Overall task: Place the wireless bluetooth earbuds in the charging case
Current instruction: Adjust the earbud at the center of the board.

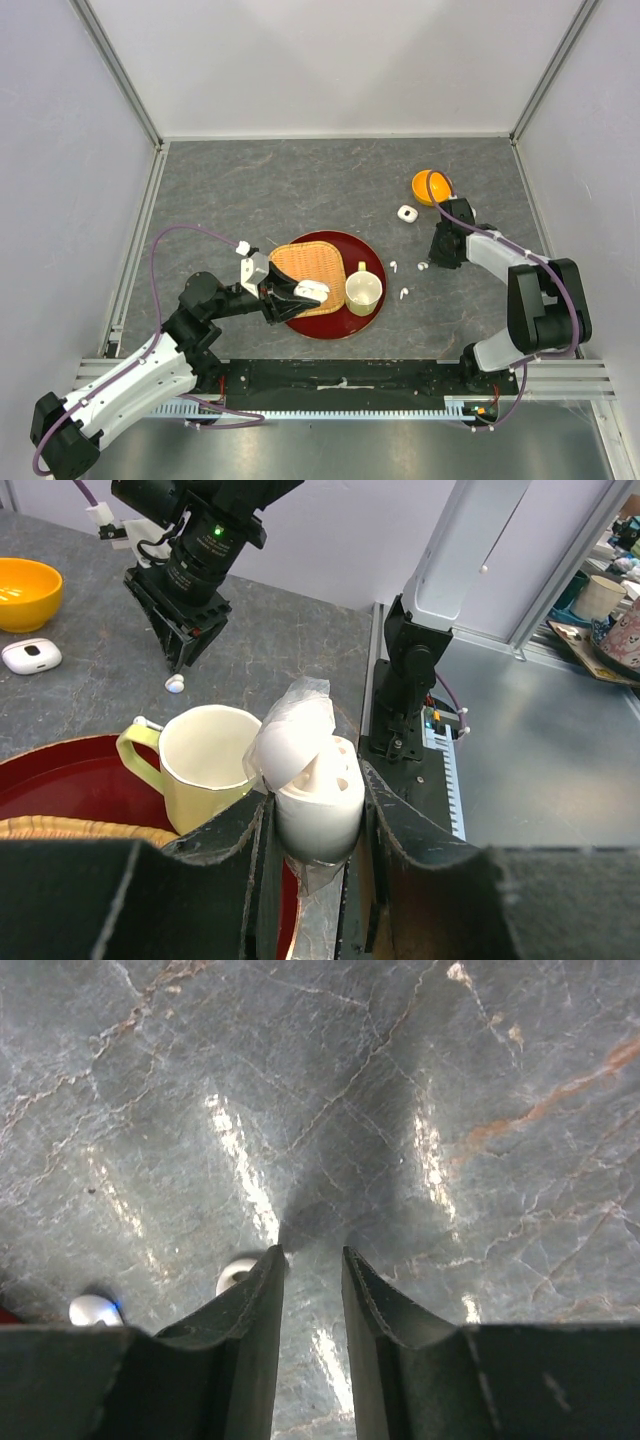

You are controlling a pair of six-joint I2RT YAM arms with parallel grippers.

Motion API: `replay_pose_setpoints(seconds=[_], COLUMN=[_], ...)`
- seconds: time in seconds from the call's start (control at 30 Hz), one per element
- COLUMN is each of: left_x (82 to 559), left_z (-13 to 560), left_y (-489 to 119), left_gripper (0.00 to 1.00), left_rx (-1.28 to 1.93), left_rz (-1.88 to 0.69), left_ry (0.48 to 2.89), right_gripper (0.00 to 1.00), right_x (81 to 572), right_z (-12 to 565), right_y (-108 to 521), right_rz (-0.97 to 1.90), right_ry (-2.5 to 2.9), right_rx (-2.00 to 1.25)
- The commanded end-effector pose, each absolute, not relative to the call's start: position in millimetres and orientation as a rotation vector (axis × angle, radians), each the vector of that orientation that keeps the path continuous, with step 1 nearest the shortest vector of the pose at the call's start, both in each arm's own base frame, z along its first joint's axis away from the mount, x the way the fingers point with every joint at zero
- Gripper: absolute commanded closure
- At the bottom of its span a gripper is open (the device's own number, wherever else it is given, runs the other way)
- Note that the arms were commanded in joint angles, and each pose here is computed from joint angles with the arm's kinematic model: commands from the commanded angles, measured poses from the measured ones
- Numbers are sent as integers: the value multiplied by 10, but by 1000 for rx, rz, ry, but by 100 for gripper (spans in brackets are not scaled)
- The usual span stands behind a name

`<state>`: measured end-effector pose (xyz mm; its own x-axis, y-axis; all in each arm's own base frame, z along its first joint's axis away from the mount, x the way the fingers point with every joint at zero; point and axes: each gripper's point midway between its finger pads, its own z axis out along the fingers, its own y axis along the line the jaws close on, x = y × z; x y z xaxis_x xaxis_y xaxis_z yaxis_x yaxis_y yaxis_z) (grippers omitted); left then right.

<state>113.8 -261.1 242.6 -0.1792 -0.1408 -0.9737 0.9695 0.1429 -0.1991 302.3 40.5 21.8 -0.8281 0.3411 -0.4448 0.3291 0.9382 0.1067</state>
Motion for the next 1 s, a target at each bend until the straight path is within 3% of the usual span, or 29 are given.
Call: replay_pose_setpoints(seconds=[0.0, 0.5, 0.97], left_x=[1145, 1193, 1189], left_z=[2599, 2558, 2527], left_y=[-2607, -2635, -2658], left_gripper=[98, 98, 98], left_rx=[887, 880, 881], left_rz=[-1280, -1277, -1297], left_ry=[1277, 1305, 1321], right_gripper=[64, 66, 65], right_x=[3172, 2761, 2670], right_z=[192, 127, 261], right_y=[443, 455, 696], right_rz=[91, 110, 206], right_ry=[2589, 2654, 2661], right_rx=[494, 487, 405])
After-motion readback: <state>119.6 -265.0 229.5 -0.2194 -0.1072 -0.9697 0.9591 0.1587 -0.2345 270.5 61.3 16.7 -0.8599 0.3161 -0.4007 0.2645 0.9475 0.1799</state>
